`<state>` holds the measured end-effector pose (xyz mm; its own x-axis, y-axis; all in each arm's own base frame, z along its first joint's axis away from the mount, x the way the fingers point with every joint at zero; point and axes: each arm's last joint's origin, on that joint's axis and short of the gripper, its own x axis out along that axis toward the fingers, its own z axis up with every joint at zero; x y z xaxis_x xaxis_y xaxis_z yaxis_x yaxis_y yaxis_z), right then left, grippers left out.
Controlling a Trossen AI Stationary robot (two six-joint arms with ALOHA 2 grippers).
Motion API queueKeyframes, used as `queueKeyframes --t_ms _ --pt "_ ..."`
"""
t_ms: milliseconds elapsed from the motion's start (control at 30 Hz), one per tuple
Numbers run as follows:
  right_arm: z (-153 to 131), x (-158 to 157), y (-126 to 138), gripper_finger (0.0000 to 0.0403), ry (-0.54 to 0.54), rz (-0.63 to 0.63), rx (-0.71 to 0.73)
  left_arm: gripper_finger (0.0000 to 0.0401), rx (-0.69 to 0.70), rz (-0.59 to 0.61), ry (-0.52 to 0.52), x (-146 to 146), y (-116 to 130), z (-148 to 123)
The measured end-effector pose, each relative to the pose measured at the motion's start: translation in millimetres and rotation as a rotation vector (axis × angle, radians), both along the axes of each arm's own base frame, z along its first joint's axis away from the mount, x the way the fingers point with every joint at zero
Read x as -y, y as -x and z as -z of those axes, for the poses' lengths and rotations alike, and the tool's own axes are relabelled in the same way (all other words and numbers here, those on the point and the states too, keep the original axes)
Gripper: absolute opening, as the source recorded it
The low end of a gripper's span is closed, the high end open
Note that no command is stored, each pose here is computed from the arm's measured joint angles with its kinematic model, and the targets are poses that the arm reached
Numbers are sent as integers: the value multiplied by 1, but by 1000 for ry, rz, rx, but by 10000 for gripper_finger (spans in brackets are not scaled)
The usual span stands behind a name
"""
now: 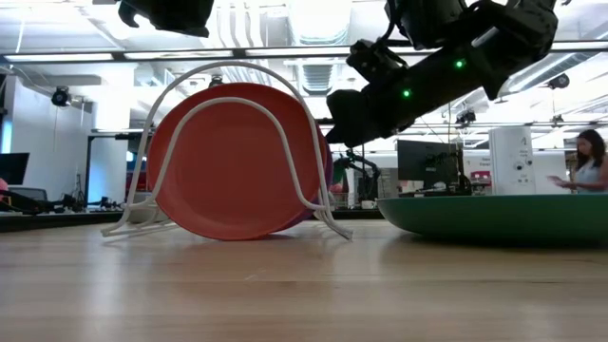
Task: Sort dishes
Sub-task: Put the purple plate into the dish rack
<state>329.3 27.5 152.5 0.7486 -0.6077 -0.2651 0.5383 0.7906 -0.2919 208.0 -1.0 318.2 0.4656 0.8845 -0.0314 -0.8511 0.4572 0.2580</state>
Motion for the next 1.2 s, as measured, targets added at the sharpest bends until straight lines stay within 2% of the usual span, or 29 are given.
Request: queueKeyframes --t_ms 1200 --pt "-2 12 -5 0 -29 -87 -4 0 0 0 0 0 0 0"
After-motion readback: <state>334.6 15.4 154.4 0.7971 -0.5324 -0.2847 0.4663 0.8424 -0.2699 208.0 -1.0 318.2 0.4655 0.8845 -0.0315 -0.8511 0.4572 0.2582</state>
